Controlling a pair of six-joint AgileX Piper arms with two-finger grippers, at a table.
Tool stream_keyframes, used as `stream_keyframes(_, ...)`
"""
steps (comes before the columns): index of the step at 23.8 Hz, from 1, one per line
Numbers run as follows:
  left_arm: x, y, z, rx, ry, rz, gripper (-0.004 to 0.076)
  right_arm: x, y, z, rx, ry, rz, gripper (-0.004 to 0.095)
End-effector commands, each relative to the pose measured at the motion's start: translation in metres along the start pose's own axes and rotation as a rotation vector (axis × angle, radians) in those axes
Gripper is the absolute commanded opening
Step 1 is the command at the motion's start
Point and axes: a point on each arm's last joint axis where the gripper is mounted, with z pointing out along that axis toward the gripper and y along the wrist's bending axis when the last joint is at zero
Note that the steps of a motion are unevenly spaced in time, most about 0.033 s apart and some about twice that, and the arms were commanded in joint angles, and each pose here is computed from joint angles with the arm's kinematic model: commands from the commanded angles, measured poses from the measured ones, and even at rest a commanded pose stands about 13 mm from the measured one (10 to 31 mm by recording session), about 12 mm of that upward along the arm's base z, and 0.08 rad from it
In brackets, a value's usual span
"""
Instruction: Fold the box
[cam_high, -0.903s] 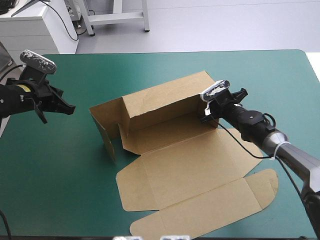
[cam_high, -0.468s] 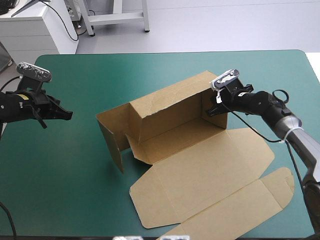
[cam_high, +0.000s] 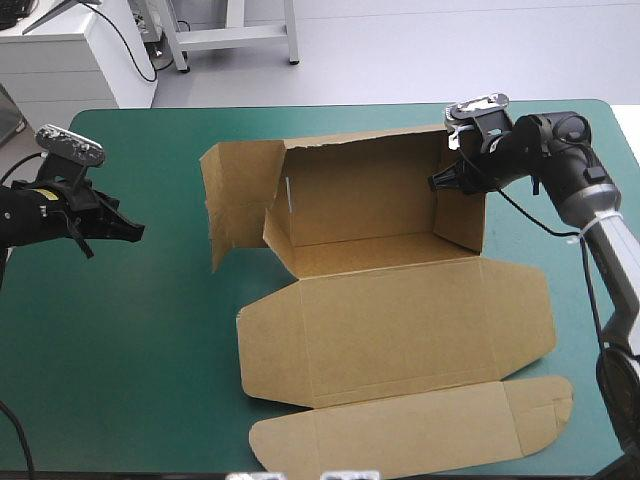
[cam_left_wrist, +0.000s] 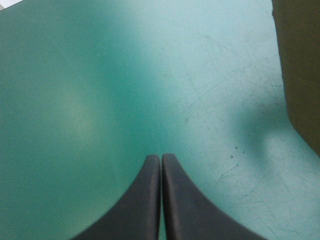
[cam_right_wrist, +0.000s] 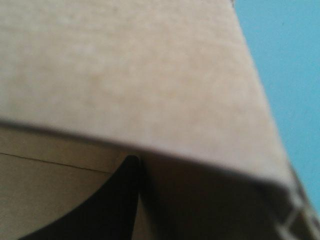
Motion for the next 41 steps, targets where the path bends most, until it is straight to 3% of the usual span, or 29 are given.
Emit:
stream_keyframes(1, -0.01, 0.001, -0.017, -0.04, -0.101, -0.004, -0.0008, 0.001, 0.001, -0.014, -0.025, 0.112, 0.038, -0.0017)
stream_keyframes(3, -0.01, 0.001, -0.017, -0.04, -0.101, -0.01, -0.0008, 0.005, 0.001, -0.009, -0.025, 0.178, 0.06, -0.0017)
stream_keyframes(15, -0.01, 0.001, -0.017, -0.036, -0.101, -0.018, -0.0008, 0.005, 0.005, 0.009, -0.07, 0.213, 0.136, -0.0013)
stream_keyframes(25, -0.009, -0.001, -0.016, -0.014, -0.083, -0.023, -0.0008, 0.001, -0.001, 0.058, -0.07, 0.287, 0.101, -0.0006)
stream_keyframes(28, -0.008, -0.003, -0.016, 0.013, -0.081, -0.04, -0.0008, -0.01, -0.002, 0.052, -0.066, 0.222, 0.098, 0.0138)
stream_keyframes(32, -0.009, -0.005, -0.016, 0.029, -0.088, -0.052, -0.0008, -0.022, -0.003, 0.042, -0.05, 0.16, 0.117, 0.05)
stream_keyframes(34, -0.009, -0.005, -0.016, 0.029, -0.088, -0.052, -0.0008, -0.026, -0.007, 0.041, -0.011, 0.121, 0.157, 0.0608)
stream_keyframes(41, -0.008, -0.004, -0.016, 0.019, -0.082, -0.043, -0.0008, -0.024, -0.011, 0.041, 0.036, 0.13, 0.189, 0.063)
